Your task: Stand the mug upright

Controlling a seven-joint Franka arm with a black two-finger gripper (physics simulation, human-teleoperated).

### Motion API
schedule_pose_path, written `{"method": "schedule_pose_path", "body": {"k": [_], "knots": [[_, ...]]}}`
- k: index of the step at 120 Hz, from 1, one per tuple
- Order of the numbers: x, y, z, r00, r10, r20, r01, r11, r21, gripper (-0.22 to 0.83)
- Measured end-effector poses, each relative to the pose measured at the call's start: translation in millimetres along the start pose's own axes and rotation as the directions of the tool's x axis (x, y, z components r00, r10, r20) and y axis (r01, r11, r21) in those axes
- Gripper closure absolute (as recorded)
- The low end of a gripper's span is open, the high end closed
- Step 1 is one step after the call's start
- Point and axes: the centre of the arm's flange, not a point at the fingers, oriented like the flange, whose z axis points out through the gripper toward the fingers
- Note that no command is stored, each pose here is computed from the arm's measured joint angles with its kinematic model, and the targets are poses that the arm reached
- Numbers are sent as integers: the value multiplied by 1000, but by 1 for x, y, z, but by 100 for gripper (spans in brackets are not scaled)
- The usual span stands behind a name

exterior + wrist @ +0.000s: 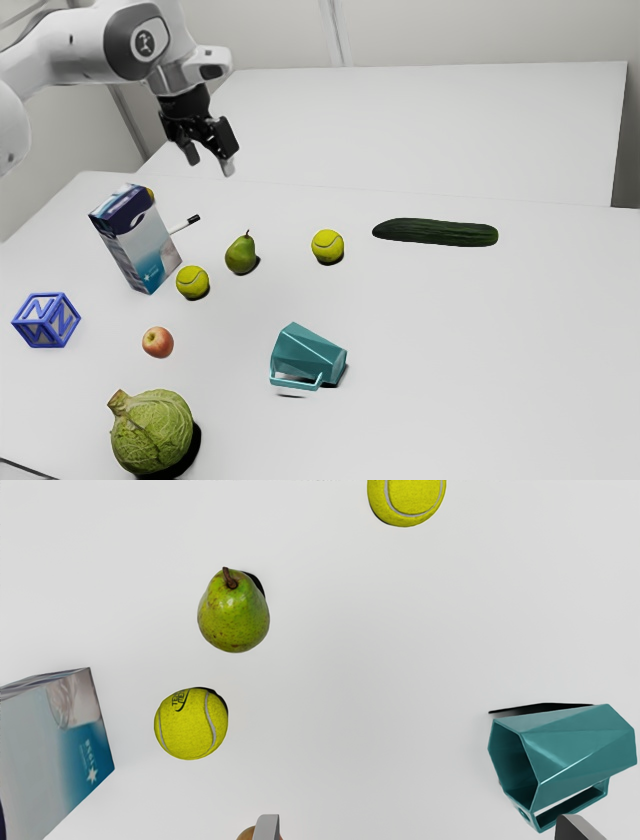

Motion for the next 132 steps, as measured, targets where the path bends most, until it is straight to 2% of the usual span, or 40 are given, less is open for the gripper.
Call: {"method": "schedule_pose_path", "body": {"k": [17,36,53,75,95,112,132], "knots": [[-7,-2,7,1000,-8,0,8,1000,-25,0],[-49,7,30,999,-43,18,45,986,-161,0],[-78,17,69,994,-96,61,111,927,-358,0],[-85,30,126,979,-140,147,198,822,-534,0],[-84,31,179,961,-155,228,265,745,-612,0],[-85,31,207,956,-154,250,284,698,-657,0],[-81,38,239,955,-122,270,279,677,-681,0]]}}
